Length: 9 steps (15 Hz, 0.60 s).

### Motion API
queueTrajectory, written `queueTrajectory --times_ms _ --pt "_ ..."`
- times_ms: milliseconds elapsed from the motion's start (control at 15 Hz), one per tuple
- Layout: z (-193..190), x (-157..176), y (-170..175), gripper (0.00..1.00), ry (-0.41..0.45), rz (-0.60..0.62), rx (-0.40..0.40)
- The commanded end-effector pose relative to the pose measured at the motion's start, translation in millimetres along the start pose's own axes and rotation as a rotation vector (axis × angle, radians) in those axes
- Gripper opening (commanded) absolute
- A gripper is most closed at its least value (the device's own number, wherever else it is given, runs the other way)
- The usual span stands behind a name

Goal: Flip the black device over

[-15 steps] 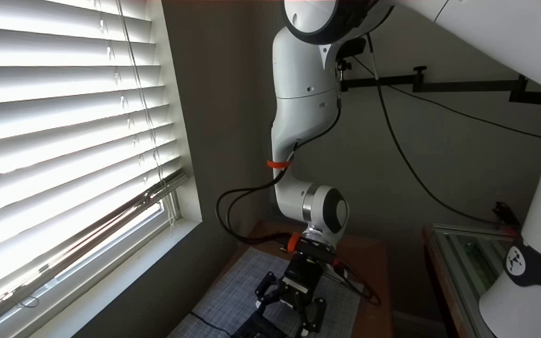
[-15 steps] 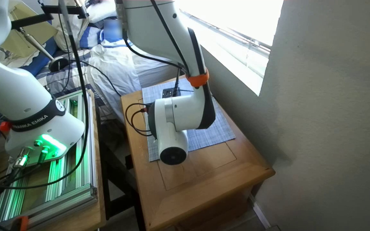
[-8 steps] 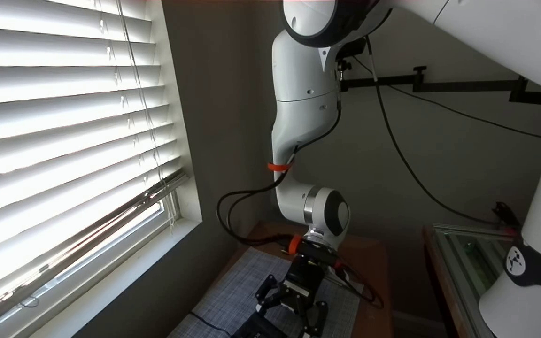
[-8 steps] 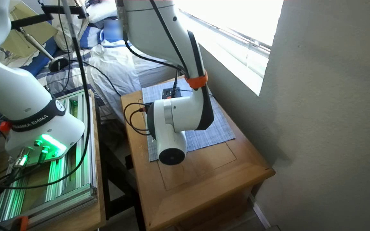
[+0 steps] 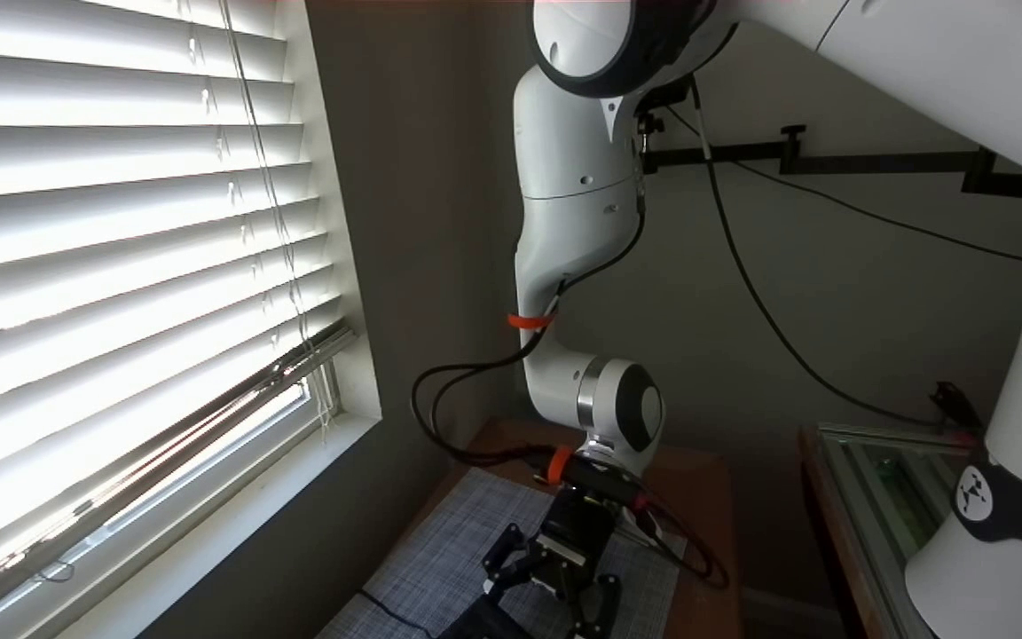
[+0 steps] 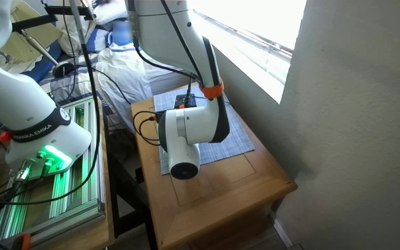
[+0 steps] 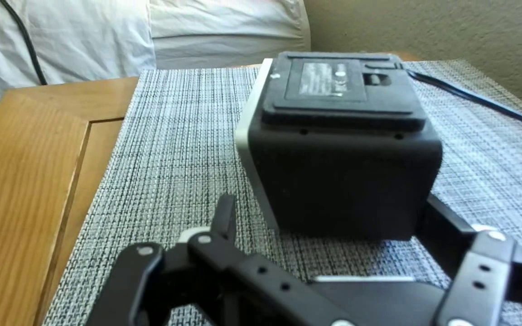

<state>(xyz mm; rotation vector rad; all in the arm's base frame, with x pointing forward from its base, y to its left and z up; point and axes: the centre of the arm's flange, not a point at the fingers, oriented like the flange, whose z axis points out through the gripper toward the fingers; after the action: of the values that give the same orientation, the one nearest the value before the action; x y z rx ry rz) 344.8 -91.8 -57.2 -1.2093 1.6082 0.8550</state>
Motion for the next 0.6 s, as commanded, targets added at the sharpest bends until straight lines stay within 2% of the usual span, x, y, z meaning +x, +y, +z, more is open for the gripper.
queueTrajectory --times_ms 0,533 --pt "6.4 8.4 -2.9 1.00 -0.042 0.020 0.043" --pt "14.3 13.4 -7.1 1.00 -0.083 0.043 0.106"
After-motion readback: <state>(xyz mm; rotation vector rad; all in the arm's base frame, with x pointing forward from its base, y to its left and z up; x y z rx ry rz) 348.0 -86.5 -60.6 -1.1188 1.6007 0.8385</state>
